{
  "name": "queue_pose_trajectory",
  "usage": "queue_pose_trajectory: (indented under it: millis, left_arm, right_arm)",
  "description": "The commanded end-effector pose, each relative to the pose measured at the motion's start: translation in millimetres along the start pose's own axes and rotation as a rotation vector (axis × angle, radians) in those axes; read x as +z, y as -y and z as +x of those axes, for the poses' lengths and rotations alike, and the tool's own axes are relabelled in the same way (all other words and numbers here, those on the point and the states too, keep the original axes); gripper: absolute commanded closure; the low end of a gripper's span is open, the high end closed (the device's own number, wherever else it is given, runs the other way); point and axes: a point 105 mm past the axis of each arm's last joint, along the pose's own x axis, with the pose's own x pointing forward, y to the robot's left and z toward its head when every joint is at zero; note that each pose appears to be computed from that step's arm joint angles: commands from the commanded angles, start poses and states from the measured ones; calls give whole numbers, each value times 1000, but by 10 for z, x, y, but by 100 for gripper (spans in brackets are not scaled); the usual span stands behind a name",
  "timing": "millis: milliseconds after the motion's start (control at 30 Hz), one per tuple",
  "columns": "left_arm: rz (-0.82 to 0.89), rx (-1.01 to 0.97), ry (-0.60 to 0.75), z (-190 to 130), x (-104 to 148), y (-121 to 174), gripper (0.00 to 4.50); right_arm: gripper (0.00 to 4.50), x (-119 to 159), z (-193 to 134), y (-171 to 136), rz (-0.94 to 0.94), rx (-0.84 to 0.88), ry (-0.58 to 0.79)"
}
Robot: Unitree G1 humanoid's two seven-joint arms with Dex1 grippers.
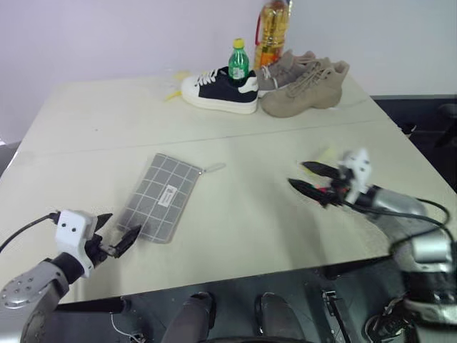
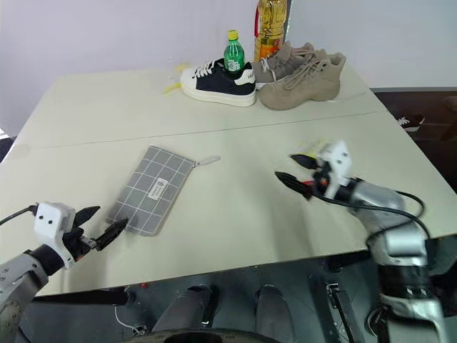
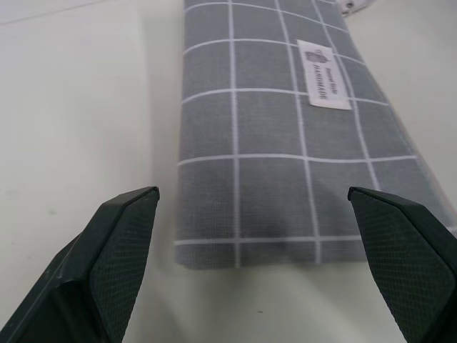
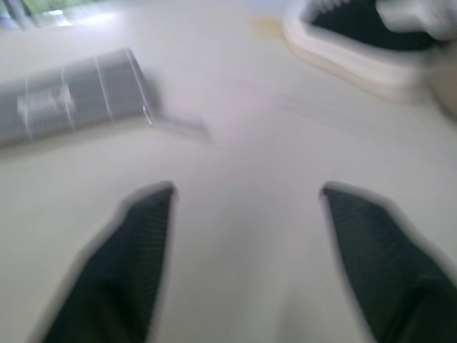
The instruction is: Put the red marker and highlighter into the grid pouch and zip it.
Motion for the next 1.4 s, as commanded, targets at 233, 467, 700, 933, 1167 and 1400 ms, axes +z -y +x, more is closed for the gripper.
queue_pose_trajectory:
  millis: [233,467,700,933,1167,1400]
  left_arm:
    - [193,65,-13,-88,-83,90,0]
    - [275,67,-45,-143,-182,114,0]
    - [350,26,-79,-140,-232,125,0]
    - [395,6,-96,-136,-241,104,0]
    - [494,-16,-88,-103,-193,80,0]
    - [707,-67,-55,27,-143,101,0]
  right_arm:
    - [441,101,1212,-913,-71,157,-71]
    - [441,34,1510,-1195,-80,142,-93]
    - [441,-78,1737,-1351,14,187,-172]
    - [441,-383,1758,-1438,-20,213,-320]
    - [441,-403,1748,-1490,-12,236,-331]
    - [441,-400,1751,-1516,4,246,-326]
